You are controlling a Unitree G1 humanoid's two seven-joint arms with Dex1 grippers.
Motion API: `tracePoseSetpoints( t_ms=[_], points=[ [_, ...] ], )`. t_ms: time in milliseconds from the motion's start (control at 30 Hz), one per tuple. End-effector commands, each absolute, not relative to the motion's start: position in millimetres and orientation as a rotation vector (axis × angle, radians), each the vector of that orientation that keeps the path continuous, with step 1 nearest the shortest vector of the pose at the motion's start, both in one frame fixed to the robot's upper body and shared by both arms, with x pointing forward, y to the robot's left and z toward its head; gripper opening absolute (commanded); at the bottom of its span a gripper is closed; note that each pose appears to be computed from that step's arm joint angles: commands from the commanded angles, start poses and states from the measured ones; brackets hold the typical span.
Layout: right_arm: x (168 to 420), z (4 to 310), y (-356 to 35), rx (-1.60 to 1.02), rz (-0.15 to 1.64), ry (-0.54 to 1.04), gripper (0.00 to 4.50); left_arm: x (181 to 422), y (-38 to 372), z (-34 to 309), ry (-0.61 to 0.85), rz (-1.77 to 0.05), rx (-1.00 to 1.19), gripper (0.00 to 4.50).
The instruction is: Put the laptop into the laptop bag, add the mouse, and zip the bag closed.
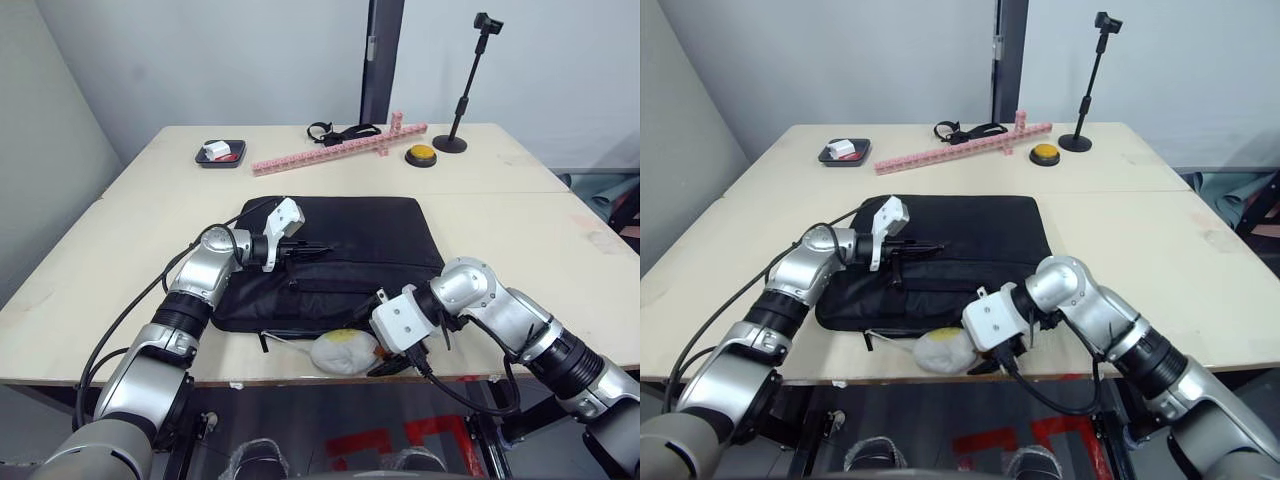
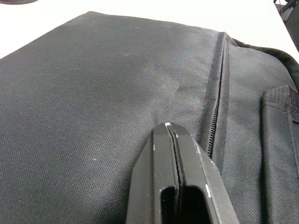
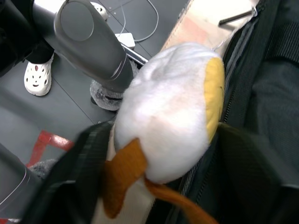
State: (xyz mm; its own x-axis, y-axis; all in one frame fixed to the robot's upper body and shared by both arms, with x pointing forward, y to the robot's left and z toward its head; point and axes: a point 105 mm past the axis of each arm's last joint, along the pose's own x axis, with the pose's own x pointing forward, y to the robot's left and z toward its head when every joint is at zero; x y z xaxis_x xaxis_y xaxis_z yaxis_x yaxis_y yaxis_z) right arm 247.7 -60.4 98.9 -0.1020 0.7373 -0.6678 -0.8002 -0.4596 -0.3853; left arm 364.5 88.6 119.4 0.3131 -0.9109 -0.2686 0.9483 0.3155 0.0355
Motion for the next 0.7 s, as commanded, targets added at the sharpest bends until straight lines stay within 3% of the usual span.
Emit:
tracePoseSetpoints(
  t_ms=[33, 233, 467, 700],
  points=[
    [248, 112, -56, -1.006, 1.779, 0.02, 2.12, 359, 99, 86, 0.362, -1.207, 0.219, 0.0],
    [245, 115, -56, -0.97, 1.784, 0.016, 0.11, 359, 100, 82, 0.374, -1.208, 0.233, 0.0],
    [240, 124, -80, -0.937, 1.755, 0.066, 0.04, 360, 104, 70, 0.403, -1.182, 0.272, 0.0],
    [234, 134, -119, -0.899, 1.693, 0.214, 0.04, 357, 111, 59, 0.417, -1.186, 0.282, 0.0]
  ],
)
